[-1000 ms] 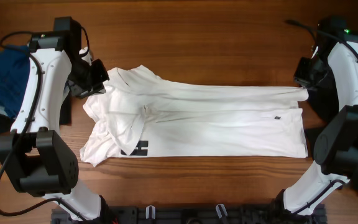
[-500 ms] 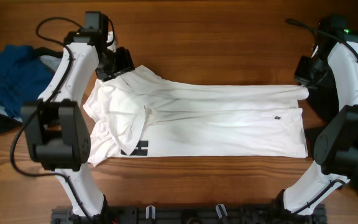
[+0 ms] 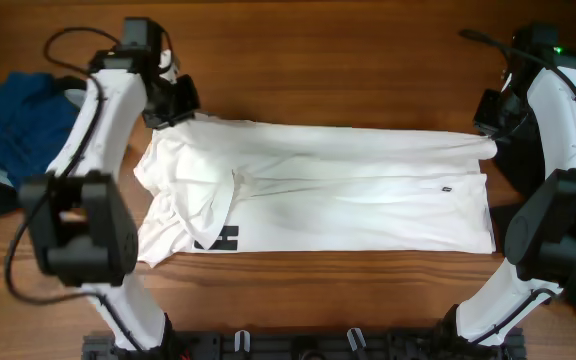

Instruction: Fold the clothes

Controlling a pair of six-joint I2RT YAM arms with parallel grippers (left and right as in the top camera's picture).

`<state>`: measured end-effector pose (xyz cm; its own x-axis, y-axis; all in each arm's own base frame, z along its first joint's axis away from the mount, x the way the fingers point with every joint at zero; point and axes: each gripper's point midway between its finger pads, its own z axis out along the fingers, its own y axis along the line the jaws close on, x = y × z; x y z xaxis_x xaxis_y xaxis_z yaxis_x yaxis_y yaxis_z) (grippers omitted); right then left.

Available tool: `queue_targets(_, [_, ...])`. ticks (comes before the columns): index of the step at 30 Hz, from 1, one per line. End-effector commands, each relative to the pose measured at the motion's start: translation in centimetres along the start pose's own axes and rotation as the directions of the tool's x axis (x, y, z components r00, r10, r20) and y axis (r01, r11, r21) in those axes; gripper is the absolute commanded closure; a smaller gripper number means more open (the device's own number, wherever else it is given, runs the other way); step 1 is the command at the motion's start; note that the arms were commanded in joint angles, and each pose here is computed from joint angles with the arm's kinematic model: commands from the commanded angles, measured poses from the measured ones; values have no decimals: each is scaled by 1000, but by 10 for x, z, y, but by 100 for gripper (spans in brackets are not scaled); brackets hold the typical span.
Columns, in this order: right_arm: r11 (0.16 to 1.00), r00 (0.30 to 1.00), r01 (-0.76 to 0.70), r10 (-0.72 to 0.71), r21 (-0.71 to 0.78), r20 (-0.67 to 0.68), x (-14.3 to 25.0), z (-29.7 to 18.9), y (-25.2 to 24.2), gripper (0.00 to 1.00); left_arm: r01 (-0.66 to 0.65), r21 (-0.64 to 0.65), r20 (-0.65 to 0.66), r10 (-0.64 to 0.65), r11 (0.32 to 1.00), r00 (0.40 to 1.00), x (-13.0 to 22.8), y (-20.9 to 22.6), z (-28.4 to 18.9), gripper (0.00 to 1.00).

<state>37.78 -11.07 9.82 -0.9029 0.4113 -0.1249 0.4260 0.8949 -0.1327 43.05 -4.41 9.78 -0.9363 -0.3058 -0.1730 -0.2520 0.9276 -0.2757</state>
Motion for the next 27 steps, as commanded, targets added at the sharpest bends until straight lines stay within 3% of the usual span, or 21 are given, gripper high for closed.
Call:
queue_targets(1, [1000,1000,15,-14,4,-16,4,5,0,94,4,19,40,-4,1000,999,18,-5,-67,96])
queue_targets(3, [999,999,31,-31,5,-28,7,6,0,95,27,-12,-33,-27,1000,999,42,1,-76,96])
queue_targets(6, [999,998,36,-35,35,-46,11,6,-6,95,73,-198,-155,-105,977,982,80,35,-83,96])
queue_targets(9, [997,998,40,-37,60,-55,14,5,-10,94,105,-361,-153,-170,927,974,90,63,-93,96])
queue_targets(19, [991,978,75,-51,111,-202,49,0,-24,94,120,-375,-278,-235,919,931,129,71,-67,96])
queue_targets(27, [981,951,6,55,194,-304,73,-6,-57,92,36,-398,-375,-198,917,906,165,68,-45,96])
